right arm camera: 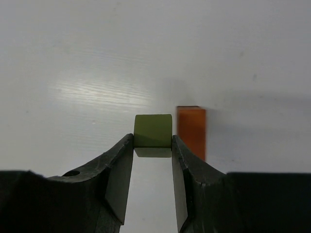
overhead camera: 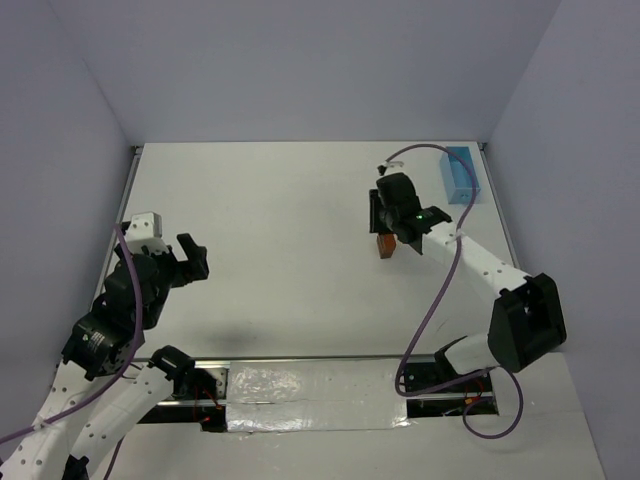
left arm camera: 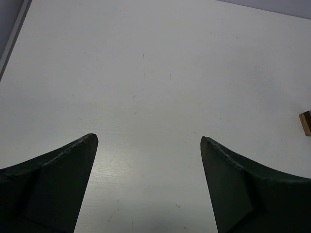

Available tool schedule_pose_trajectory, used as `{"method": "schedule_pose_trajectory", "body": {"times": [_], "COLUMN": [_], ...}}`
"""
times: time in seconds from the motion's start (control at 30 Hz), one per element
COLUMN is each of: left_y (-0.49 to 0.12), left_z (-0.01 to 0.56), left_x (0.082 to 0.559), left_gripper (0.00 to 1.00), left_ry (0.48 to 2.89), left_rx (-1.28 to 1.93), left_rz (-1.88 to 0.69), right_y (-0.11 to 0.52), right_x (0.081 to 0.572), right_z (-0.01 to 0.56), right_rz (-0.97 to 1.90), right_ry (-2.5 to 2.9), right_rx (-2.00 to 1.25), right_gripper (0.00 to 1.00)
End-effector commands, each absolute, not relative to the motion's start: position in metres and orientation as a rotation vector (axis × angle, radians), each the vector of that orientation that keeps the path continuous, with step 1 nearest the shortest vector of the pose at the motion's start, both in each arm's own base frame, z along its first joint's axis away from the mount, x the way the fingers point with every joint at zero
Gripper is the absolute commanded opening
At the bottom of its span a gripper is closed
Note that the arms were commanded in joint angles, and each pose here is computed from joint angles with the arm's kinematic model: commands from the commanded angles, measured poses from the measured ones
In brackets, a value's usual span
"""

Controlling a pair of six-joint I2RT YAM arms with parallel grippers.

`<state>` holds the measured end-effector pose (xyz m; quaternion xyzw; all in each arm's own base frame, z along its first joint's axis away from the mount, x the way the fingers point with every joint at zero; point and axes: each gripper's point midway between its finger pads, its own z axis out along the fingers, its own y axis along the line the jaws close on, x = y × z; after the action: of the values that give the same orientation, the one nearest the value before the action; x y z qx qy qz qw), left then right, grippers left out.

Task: Build the wood block tower

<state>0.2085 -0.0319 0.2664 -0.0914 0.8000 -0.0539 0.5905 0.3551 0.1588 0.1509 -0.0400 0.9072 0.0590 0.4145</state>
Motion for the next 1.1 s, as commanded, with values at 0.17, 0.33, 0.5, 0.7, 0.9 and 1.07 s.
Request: {"method": "schedule_pose_trajectory", "body": {"times": [0.17,0.33,0.5,0.7,0.9,1.07], "left_y": [-0.040,-0.041,-0.041,-0.041,-0.042,-0.042], "left_z": [0.270,0.270,0.269,0.269,0.268,0.267], "left_x": [0.217,0.217,0.218,0.218,0.219,0.219], "left_gripper": [1.00,0.99,0.99,0.99,0.99,1.00], "left_ry": [1.851,1.852,1.857,1.857,1.862,1.864], "left_rx": [-0.168,-0.167,-0.165,-0.167,-0.163,-0.163], "left_rz": [-0.140,-0.141,-0.139,-0.137,-0.137,-0.136], "right_y": [0.103,0.098,0.102,0.104,0.104,0.106], "right_x": [0.355,0.361,0.364,0.360,0.359,0.358], "right_z": [0.150,0.145,0.140,0.132,0.127,0.122], "right_rz": [0.055,0.041,0.073,0.095,0.095,0.093], "right_ry": [2.274,2.286,2.301,2.327,2.349,2.367], "right_rx": [-0.067,-0.088,-0.099,-0.078,-0.075,-0.090], "right_gripper": [0.31,0.31,0.32,0.34,0.34,0.36]}}
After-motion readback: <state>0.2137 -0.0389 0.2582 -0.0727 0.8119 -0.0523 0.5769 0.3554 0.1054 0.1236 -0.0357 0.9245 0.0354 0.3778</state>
